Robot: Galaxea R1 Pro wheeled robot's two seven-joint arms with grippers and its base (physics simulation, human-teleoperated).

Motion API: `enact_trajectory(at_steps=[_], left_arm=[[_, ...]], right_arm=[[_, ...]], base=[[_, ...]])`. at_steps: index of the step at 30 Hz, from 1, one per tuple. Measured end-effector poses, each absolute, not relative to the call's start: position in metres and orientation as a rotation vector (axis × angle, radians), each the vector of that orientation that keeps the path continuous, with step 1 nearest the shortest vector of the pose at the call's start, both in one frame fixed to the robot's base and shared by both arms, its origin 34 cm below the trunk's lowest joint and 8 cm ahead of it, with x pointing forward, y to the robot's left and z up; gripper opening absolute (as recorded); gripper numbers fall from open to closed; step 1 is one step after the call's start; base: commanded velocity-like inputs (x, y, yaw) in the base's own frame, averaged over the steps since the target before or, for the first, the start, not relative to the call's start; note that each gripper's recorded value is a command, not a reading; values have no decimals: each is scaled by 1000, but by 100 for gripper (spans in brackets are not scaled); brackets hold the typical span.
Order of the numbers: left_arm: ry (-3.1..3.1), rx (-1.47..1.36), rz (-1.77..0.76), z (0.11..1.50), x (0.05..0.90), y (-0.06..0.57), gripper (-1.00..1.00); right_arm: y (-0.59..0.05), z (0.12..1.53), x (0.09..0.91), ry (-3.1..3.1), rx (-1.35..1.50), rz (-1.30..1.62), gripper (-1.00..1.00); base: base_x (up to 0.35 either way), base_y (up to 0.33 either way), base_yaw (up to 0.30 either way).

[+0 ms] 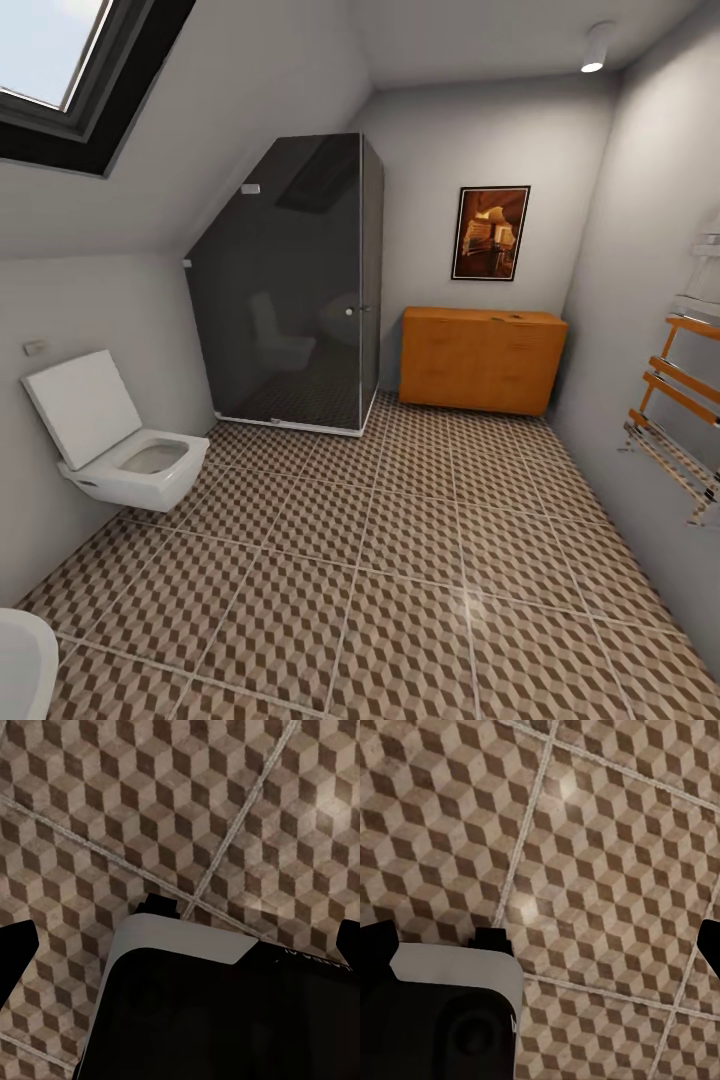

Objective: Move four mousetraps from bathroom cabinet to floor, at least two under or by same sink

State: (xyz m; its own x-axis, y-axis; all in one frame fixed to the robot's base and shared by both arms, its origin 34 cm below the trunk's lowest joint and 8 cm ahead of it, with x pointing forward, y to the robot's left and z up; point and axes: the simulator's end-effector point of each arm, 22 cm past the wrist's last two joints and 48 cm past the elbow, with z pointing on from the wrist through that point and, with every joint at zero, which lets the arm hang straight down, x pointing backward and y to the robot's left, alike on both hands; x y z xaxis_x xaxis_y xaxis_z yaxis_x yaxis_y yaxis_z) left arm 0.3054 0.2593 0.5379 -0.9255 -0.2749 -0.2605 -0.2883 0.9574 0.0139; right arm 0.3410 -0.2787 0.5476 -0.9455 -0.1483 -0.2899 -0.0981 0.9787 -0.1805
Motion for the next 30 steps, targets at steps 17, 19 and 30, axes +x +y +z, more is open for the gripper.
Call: enact_trajectory(at_steps=[17,19,30], left_arm=[[2866,-427,39,537,303,242,100],[2870,-421,36,537,302,242,100],[2910,-409,27,535,295,240,100]], right_arm=[[-281,548,341,2820,-180,-238,100],[-281,548,341,2820,-180,-239,100],[-281,548,341,2820,-179,-241,100]], base=[[54,0,0],[269,0,0],[310,0,0]])
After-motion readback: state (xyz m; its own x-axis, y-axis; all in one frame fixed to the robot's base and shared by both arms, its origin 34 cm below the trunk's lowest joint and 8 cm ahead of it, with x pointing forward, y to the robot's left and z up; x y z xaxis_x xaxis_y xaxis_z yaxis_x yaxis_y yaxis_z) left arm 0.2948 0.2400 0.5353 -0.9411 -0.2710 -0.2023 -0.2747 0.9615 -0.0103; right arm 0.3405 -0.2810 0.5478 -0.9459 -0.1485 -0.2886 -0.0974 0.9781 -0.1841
